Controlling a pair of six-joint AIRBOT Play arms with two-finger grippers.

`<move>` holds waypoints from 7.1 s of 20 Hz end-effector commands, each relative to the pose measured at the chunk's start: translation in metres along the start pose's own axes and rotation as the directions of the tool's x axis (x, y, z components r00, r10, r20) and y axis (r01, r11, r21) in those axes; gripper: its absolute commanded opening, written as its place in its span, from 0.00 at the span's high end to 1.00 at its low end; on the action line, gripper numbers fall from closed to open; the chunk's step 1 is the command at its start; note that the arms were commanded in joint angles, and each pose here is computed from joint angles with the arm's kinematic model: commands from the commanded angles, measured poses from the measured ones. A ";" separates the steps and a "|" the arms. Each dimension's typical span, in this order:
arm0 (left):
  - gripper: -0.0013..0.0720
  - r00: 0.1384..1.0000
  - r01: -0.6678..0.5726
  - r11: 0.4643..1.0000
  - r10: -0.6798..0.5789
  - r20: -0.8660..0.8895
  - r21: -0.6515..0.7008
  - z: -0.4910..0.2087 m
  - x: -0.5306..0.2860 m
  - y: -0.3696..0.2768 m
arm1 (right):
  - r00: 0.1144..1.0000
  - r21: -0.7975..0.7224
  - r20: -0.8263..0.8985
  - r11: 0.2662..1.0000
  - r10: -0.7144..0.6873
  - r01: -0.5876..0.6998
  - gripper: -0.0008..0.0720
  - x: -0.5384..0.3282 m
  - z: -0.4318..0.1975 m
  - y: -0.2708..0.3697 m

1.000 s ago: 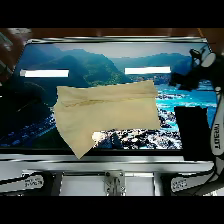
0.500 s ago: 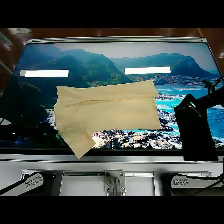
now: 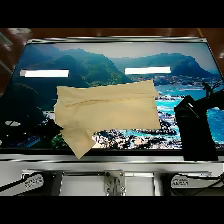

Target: Fold the shirts.

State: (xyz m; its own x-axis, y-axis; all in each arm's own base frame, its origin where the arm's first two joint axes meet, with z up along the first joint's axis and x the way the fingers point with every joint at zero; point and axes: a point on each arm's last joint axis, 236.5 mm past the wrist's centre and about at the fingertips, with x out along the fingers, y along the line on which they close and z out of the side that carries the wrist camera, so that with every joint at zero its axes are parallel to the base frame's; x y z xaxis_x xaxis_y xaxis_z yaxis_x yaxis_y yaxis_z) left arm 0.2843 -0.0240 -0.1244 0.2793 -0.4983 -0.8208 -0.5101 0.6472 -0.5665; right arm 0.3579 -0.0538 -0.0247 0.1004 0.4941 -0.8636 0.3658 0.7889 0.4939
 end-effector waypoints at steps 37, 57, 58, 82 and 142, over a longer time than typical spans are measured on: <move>0.93 0.046 -0.480 0.485 -0.818 0.574 0.731 -0.170 -0.609 -0.387 | 0.046 -0.381 0.901 0.735 0.432 0.560 0.91 -0.465 -0.178 0.284; 0.93 0.810 -0.270 0.790 -0.123 0.573 0.551 0.014 -0.289 -0.175 | 0.825 -0.239 0.498 0.873 -0.266 0.426 0.91 -0.140 -0.036 0.090; 0.93 0.826 -0.248 0.815 -0.104 0.554 0.523 0.037 -0.260 -0.164 | 0.837 -0.239 0.493 0.888 -0.238 0.393 0.91 -0.112 -0.012 0.087; 0.93 0.984 -0.154 0.850 0.086 0.155 0.504 0.123 -0.001 -0.141 | 0.857 -0.280 0.425 0.858 -0.291 0.430 0.91 0.079 0.111 0.066; 0.93 0.923 0.043 0.992 0.005 -0.384 0.118 -0.125 -0.003 0.004 | 0.977 0.097 -0.210 0.993 -0.042 0.064 0.10 0.077 -0.138 -0.072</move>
State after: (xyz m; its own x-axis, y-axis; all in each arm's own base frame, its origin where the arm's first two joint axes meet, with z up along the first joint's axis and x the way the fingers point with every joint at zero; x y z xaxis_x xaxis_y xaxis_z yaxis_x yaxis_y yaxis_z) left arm 0.1769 -0.0903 -0.1244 -0.0523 -0.6549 -0.7539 -0.4158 0.7006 -0.5799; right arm 0.2236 -0.0337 -0.0989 -0.1057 0.5061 -0.8560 0.4477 0.7928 0.4135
